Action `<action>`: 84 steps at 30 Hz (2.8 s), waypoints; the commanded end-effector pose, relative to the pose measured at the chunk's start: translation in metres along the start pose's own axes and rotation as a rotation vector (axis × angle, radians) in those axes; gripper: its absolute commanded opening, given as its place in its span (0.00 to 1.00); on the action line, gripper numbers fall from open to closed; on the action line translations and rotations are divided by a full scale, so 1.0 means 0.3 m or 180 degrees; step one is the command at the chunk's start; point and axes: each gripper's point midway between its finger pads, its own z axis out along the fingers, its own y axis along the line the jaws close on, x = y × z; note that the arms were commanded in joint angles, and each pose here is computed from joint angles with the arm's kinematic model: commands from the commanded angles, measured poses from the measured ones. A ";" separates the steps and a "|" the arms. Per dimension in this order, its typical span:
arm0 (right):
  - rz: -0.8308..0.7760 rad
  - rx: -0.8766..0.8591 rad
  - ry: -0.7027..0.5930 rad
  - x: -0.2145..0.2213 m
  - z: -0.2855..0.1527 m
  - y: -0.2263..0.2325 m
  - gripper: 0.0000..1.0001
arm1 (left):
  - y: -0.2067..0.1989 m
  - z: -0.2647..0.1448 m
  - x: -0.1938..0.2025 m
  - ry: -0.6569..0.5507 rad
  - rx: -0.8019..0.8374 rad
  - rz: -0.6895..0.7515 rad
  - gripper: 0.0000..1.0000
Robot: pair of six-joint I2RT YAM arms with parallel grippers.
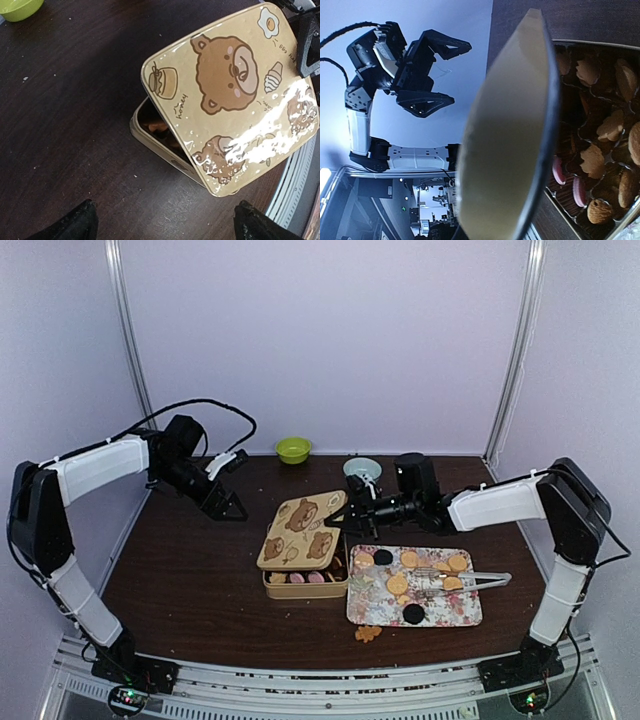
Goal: Pack the cookies
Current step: Place the box lid on the packing box, then rotate the box lid on the packing box.
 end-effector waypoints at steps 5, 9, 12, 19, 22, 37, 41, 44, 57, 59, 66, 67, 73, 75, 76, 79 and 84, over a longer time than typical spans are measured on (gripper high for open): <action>-0.0169 0.0478 0.0098 0.042 -0.014 -0.118 0.16 | -0.007 0.058 0.010 0.0079 -0.0034 0.0299 0.98; -0.0214 0.0683 0.0108 0.046 -0.027 -0.148 0.25 | -0.006 0.067 0.016 0.0105 -0.0028 0.0331 0.98; -0.0252 0.0853 0.0132 0.050 -0.040 -0.168 0.31 | -0.007 0.070 0.017 0.0114 -0.0027 0.0336 0.98; -0.0363 0.1171 0.0142 0.047 -0.087 -0.177 0.43 | -0.010 0.076 0.029 0.0154 -0.0052 0.0397 0.98; -0.0380 0.1315 0.0143 0.048 -0.117 -0.186 0.47 | -0.006 0.081 0.038 0.0173 -0.0062 0.0402 0.98; -0.0616 0.1968 0.0170 0.009 -0.244 -0.185 0.51 | -0.013 0.095 0.039 0.0166 0.0008 0.0434 0.98; -0.0610 0.2041 0.0200 0.003 -0.237 -0.210 0.49 | -0.018 0.118 0.039 0.0199 0.0061 0.0457 0.98; -0.0606 0.2060 0.0218 0.001 -0.220 -0.234 0.45 | -0.016 0.137 0.042 0.0239 0.0077 0.0458 0.98; -0.0677 0.2235 0.0306 -0.040 -0.157 -0.241 0.42 | -0.026 0.188 0.099 0.0389 0.0210 0.0520 0.96; -0.0683 0.2328 0.0297 -0.049 -0.164 -0.251 0.41 | -0.029 0.197 0.108 0.0390 0.0231 0.0531 0.93; -0.0723 0.2550 0.0302 -0.067 -0.186 -0.272 0.37 | -0.053 0.226 0.125 0.0428 0.0297 0.0611 0.86; -0.0725 0.2547 0.0299 -0.069 -0.184 -0.270 0.37 | -0.054 0.229 0.129 0.0440 0.0295 0.0617 0.86; -0.0742 0.2556 0.0354 -0.061 -0.176 -0.272 0.43 | -0.054 0.234 0.132 0.0441 0.0293 0.0613 0.85; -0.0729 0.2534 0.0356 -0.063 -0.164 -0.277 0.45 | -0.055 0.236 0.135 0.0445 0.0299 0.0620 0.85; -0.0723 0.2518 0.0362 -0.065 -0.154 -0.279 0.45 | -0.054 0.236 0.136 0.0443 0.0296 0.0622 0.85; -0.0730 0.2491 0.0373 -0.071 -0.119 -0.279 0.46 | -0.056 0.241 0.144 0.0447 0.0317 0.0622 0.84; -0.0724 0.2520 0.0369 -0.086 -0.082 -0.298 0.40 | -0.063 0.256 0.148 0.0451 0.0364 0.0577 0.80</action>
